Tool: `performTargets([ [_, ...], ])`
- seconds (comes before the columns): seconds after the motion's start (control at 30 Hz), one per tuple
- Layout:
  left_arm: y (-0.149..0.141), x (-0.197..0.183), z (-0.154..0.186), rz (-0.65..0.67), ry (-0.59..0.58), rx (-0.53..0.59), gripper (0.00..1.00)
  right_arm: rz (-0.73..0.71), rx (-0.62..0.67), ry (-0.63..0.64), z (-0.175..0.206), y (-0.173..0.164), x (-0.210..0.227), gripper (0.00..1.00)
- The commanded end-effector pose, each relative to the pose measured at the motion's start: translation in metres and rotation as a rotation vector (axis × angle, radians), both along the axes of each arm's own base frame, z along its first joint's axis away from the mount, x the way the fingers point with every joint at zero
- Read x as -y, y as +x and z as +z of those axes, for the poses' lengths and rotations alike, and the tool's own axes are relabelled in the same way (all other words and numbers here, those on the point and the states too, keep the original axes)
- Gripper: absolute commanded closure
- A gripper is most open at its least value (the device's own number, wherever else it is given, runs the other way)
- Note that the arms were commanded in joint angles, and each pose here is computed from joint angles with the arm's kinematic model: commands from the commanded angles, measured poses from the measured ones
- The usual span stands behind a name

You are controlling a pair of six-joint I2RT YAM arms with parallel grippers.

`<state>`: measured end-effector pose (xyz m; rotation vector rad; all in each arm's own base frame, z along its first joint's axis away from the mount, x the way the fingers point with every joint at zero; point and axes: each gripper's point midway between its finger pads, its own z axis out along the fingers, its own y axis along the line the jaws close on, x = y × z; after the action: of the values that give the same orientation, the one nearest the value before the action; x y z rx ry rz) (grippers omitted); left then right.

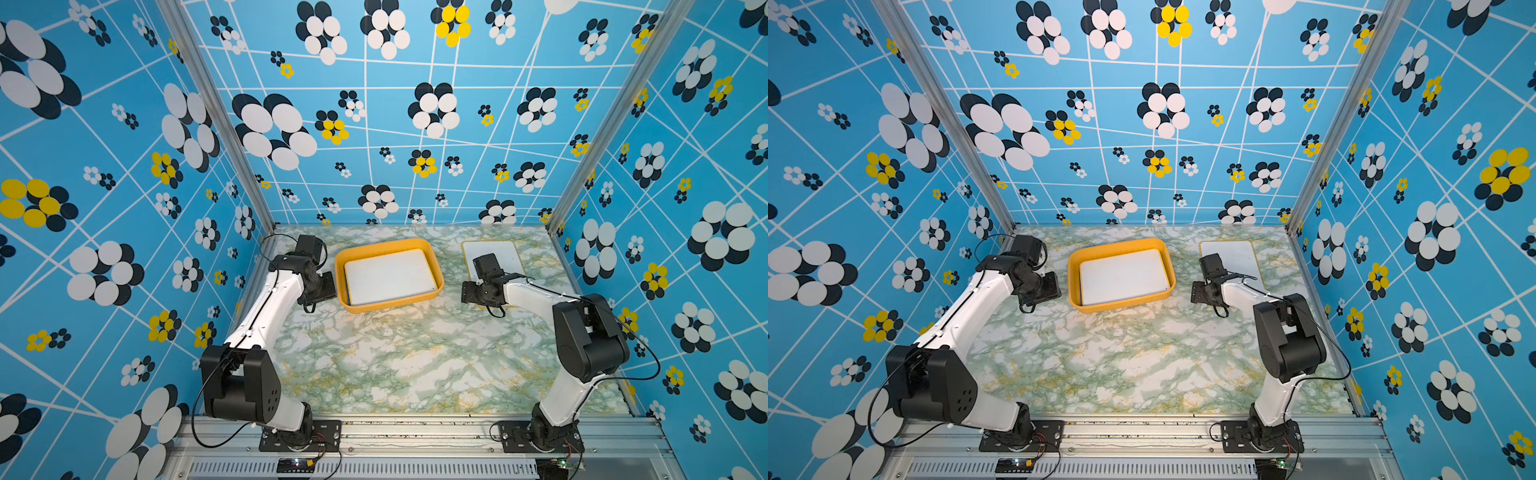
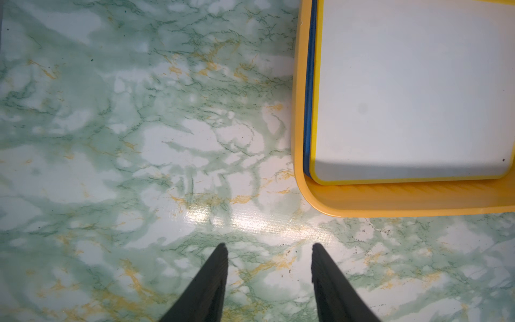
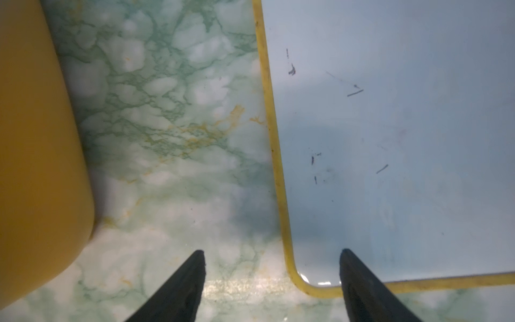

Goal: Put the whiteboard into the storage box
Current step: Move the whiteboard to the center of the board.

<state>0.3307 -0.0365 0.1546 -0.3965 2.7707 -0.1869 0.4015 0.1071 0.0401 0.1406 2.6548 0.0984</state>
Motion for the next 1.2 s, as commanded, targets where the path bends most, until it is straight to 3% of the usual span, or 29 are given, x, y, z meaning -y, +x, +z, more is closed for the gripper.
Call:
performTargets([
  [0.0, -0.017, -0.008, -0.006, 0.03, 0.004, -0.044, 0.49, -0.017, -0.035, 0.044, -0.008, -0.008, -0.003, 0.22],
  [0.5, -0.04, -0.007, -0.006, 0.052, -0.033, -0.04, 0.48, -0.05, -0.147, 0.061, -0.029, -0.041, 0.001, 0.23],
  [1.17, -0.06, -0.008, 0.001, 0.052, -0.076, -0.019, 0.46, 0.0, -0.335, 0.119, -0.061, -0.136, -0.039, 0.25],
])
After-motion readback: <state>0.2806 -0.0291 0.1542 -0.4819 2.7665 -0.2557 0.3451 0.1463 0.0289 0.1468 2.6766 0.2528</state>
